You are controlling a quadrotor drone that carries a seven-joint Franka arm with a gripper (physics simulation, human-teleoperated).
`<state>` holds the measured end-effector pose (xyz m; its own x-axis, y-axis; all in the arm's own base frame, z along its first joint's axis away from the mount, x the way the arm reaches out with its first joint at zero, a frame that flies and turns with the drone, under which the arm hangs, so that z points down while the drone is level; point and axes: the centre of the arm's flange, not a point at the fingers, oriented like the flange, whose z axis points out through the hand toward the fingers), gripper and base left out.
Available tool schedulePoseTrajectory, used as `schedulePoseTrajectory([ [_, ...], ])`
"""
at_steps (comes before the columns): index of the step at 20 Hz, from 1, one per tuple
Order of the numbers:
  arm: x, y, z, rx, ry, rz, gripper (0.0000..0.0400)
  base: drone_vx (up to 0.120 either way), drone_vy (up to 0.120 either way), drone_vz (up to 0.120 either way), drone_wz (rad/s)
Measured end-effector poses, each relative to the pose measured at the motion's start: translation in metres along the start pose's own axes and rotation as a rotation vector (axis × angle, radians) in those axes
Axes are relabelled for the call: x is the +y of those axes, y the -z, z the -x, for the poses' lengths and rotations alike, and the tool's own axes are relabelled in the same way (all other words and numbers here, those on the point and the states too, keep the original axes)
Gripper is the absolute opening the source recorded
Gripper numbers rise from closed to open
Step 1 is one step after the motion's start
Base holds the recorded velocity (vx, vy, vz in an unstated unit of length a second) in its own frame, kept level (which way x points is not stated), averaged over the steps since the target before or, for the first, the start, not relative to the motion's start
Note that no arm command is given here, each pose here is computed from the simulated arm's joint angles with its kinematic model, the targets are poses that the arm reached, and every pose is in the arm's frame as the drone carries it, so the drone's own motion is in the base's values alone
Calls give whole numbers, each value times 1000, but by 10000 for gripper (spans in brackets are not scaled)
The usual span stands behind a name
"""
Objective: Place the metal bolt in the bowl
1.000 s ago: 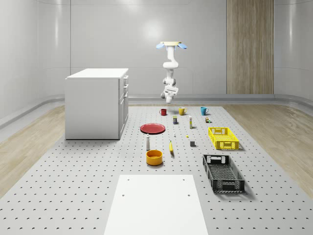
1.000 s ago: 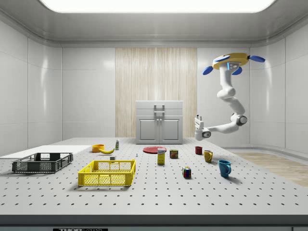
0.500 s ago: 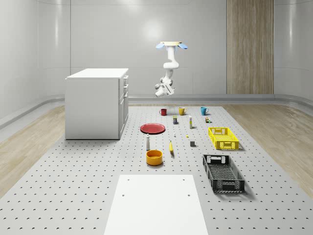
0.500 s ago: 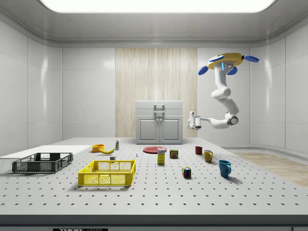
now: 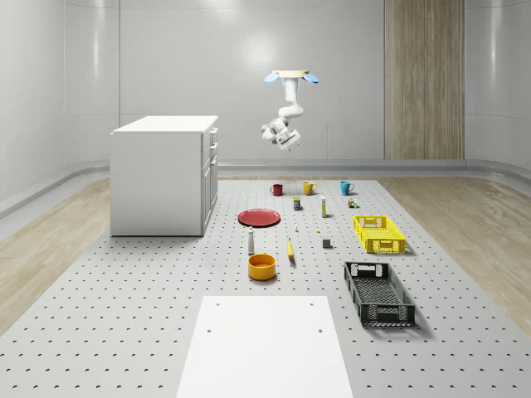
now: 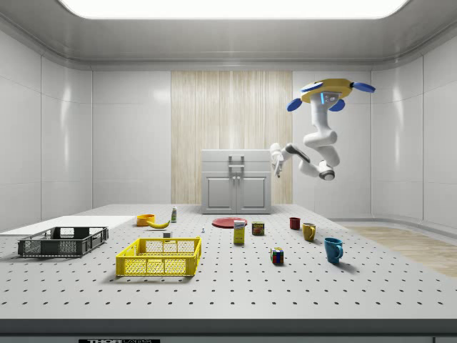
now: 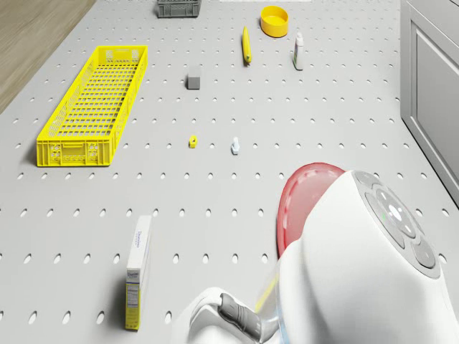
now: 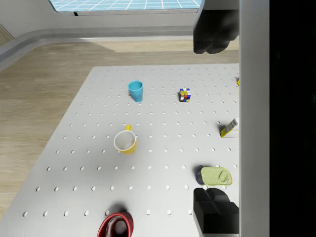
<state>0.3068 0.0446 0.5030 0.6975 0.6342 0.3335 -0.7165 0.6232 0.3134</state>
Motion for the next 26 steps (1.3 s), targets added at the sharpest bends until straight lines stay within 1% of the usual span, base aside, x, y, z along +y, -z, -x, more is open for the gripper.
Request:
schedulePoseTrajectory([
  [2, -10, -1, 10, 100, 4, 98, 400, 120, 0, 0, 0],
  [4, -17, -2, 17, 172, 6, 168, 400, 120, 0, 0, 0],
  [6, -21, -4, 22, 223, 8, 217, 400, 120, 0, 0, 0],
  [9, -26, -6, 26, 273, 10, 263, 400, 120, 0, -107, 0],
  [15, -30, -8, 30, 319, 11, 306, 400, 120, 0, -120, 0],
  [26, -31, -9, 32, 339, 12, 325, 400, 120, 0, -120, 0],
])
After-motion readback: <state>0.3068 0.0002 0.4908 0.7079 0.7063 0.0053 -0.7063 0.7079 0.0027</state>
